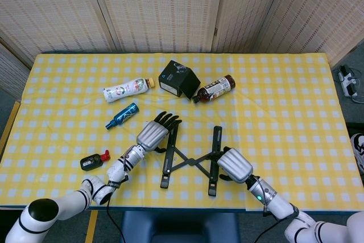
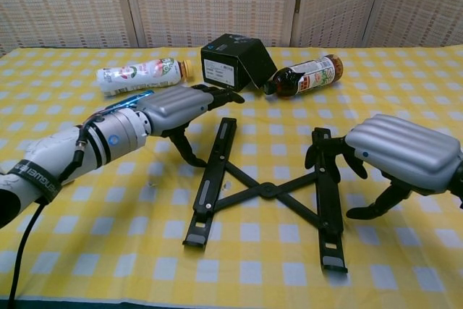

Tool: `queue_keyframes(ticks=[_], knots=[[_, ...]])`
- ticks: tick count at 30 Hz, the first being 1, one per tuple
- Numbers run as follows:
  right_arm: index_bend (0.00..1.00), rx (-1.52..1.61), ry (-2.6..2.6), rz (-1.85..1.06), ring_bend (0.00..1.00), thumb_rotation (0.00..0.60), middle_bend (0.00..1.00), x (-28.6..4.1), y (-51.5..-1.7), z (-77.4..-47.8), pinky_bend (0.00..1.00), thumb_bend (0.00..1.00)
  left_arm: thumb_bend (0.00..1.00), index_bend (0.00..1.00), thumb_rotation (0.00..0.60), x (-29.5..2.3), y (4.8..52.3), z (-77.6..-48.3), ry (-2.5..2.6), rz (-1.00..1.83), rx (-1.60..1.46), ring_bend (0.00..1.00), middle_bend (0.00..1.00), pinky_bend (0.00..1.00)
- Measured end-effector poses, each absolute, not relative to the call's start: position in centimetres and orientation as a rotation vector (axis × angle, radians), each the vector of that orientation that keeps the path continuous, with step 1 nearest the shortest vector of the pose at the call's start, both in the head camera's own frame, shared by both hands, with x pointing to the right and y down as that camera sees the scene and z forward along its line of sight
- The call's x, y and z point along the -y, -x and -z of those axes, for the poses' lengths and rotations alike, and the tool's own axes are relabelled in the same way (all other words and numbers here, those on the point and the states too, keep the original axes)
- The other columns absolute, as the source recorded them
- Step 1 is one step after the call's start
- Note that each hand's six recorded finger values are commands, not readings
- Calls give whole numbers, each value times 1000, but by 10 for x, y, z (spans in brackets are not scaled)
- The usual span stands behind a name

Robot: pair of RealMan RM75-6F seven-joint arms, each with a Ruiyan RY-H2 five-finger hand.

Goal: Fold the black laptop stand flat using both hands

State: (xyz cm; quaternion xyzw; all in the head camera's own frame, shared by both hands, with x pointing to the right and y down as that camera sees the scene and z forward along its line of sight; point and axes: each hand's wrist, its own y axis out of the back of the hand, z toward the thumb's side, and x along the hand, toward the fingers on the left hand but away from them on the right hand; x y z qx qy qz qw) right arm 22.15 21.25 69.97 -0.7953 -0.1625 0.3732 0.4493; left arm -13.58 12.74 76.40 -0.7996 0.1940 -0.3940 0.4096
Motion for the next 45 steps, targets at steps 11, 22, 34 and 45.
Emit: queue_keyframes(ticks=[11, 22, 34, 45], knots=[[360, 356, 1913, -912, 642, 600, 550, -213, -220, -713, 504, 171, 152, 0, 600, -129, 140, -765, 2034, 1011, -506, 15, 69, 0], [395, 323, 1861, -847, 651, 600, 560, -216, -201, -721, 518, 171, 153, 0, 600, -134, 139, -765, 2067, 1009, -512, 12, 66, 0], [397, 304, 1838, -772, 651, 600, 560, -220, -178, -720, 518, 171, 152, 0, 600, -141, 130, -761, 2131, 991, -518, 5, 60, 0], [397, 317, 1841, -714, 651, 600, 560, -220, -150, -717, 518, 171, 153, 0, 600, -154, 117, -752, 2175, 944, -488, 0, 55, 0]])
